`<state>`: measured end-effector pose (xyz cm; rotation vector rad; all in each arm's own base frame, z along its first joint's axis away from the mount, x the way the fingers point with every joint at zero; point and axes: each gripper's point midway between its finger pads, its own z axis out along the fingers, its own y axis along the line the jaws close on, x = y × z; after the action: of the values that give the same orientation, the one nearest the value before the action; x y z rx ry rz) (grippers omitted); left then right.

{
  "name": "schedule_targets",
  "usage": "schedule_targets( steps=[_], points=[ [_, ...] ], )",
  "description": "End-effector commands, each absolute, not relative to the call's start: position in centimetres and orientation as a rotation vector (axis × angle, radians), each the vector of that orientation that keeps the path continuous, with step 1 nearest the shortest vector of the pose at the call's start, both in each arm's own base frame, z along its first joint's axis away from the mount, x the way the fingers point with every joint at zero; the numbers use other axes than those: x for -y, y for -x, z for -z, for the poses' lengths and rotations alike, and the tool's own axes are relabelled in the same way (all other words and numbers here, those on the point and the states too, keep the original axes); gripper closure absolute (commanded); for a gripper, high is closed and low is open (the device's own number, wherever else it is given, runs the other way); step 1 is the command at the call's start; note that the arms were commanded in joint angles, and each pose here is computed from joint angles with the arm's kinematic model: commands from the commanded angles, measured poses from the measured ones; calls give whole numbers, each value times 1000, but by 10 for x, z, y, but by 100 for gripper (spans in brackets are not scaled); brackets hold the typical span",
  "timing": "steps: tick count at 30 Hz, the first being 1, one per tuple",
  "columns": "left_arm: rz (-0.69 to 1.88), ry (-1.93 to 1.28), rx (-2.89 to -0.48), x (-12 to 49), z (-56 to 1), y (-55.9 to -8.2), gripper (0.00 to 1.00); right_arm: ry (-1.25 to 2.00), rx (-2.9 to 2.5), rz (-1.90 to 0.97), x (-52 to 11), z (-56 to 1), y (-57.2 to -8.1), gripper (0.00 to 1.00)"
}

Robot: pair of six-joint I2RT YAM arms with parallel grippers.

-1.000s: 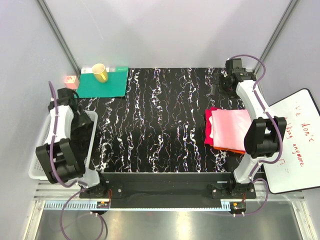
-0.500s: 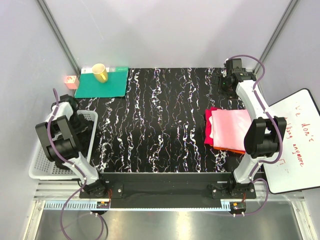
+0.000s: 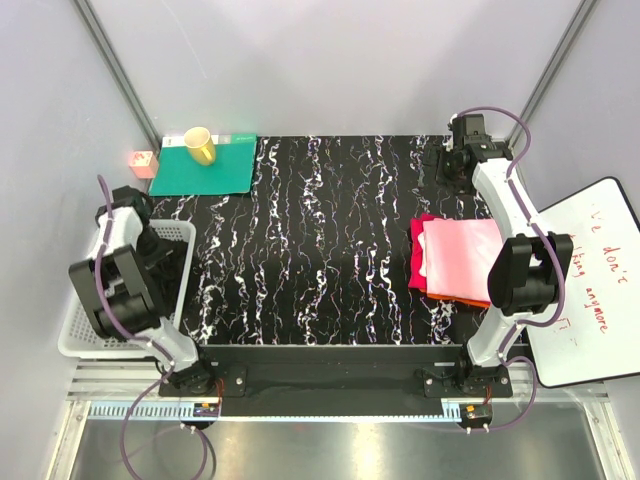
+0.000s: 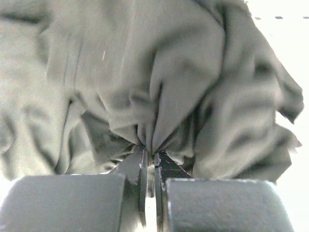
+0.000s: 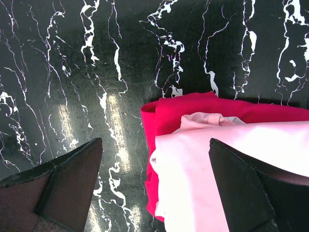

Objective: Fold and stack the t-shirts
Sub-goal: Grab the tshirt from the pile, then move the tshirt to the center of the board

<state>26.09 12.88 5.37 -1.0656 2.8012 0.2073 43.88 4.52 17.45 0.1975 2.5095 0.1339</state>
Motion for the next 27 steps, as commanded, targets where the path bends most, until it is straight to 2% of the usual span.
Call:
schedule_targets(
  steps=[1, 5, 11, 16, 18, 23, 27],
  points=[
    [-258, 994, -2554, -137, -129, -261, 100, -183, -2495, -174, -53, -183, -443, 0],
    [-289, 954, -2319, -138, -185, -253, 100, -187, -2504, -195, -56, -180, -443, 0],
    [-172, 879, -2206, -118, -213, -254, 100, -185, -2511, -222, -60, -179, -440, 0],
    [165, 747, -2145, -75, -230, -281, 100, -181, -2508, -247, -63, -183, -434, 0],
    [304, 639, -2093, -56, -251, -296, 100, -173, -2503, -255, -65, -186, -430, 0],
    [414, 378, -1962, -23, -338, -318, 100, -155, -2488, -230, -62, -190, -418, 0],
    [528, 158, -1871, 34, -397, -324, 100, -145, -2479, -210, -58, -186, -401, 0]
  ],
)
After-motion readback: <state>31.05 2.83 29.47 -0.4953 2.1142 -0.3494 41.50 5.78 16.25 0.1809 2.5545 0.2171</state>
